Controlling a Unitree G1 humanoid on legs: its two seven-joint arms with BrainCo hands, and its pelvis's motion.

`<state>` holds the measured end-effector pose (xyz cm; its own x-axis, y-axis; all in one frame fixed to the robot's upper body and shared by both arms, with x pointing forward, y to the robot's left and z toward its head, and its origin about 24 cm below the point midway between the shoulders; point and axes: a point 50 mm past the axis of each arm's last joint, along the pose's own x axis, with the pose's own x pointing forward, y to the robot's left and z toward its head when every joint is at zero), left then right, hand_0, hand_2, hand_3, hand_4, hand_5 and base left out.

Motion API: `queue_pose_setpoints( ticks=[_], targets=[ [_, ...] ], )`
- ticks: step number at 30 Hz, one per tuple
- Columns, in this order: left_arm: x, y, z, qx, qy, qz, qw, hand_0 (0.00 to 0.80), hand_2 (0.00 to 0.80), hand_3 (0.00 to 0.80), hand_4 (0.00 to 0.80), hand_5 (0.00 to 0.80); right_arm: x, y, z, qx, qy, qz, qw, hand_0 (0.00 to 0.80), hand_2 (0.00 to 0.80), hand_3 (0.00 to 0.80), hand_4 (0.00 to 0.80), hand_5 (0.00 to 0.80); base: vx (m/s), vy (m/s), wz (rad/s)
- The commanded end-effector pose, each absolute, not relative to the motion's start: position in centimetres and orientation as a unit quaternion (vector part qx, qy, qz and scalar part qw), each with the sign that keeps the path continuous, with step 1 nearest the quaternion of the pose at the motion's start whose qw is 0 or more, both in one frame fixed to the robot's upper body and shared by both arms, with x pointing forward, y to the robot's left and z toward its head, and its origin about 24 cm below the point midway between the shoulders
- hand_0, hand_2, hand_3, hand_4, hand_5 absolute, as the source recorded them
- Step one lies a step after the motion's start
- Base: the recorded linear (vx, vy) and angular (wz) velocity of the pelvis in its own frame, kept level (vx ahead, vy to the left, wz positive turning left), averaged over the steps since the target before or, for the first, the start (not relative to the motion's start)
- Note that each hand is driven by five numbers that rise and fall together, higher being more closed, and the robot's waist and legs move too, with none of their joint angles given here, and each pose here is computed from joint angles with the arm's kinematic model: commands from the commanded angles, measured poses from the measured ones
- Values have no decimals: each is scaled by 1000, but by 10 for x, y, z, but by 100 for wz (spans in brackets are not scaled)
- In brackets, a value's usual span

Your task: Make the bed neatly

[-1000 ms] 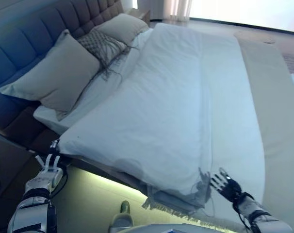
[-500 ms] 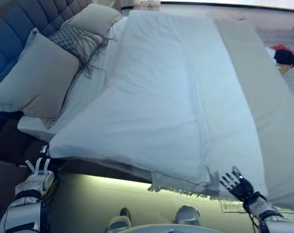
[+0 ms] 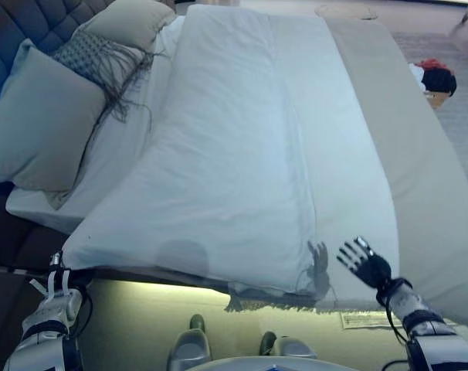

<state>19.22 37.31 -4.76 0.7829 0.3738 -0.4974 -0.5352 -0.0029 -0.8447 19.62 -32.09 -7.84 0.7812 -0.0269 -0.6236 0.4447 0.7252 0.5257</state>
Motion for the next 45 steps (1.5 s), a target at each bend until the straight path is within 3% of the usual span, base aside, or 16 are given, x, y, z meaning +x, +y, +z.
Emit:
queue_pose_setpoints(
  ticks=[1, 12, 13, 14, 23, 30, 35, 45],
  targets=[
    [134, 475, 32, -540, -197, 400, 714, 800, 800, 800, 800, 800, 175, -342, -79, 342, 302, -181, 871, 0, 0, 0, 0, 0, -35, 152, -6],
    [128, 464, 12, -544, -137, 413, 717, 800, 800, 800, 800, 800, 165, -334, -89, 354, 321, -183, 859, 0, 0, 0, 0, 0, -35, 90, -4],
    [128, 461, 7, -544, -127, 415, 718, 552, 552, 552, 552, 552, 165, -333, -90, 355, 322, -183, 858, 0, 0, 0, 0, 0, 0, 0, 0],
    [128, 457, 1, -544, -111, 418, 719, 0, 0, 0, 0, 0, 164, -333, -90, 356, 321, -184, 858, 0, 0, 0, 0, 0, 0, 0, 0],
    [116, 414, -52, -529, 79, 408, 740, 0, 0, 0, 0, 0, 158, -325, -96, 375, 318, -183, 851, 0, 0, 0, 0, 0, -8, -25, 4],
    [72, 368, -101, -534, 213, 417, 704, 0, 0, 0, 0, 0, 149, -321, -103, 392, 319, -194, 841, 0, 0, 0, 0, 0, 4, -60, 2],
    [63, 352, -113, -557, 189, 416, 693, 0, 0, 0, 0, 0, 142, -314, -109, 402, 325, -193, 834, 0, 0, 0, 0, 0, 35, -70, 12],
    [133, 319, -99, -609, 55, 270, 744, 0, 0, 0, 0, 0, 137, -304, -116, 414, 326, -201, 826, 0, 0, 0, 0, 0, 13, -51, 13]
  ],
)
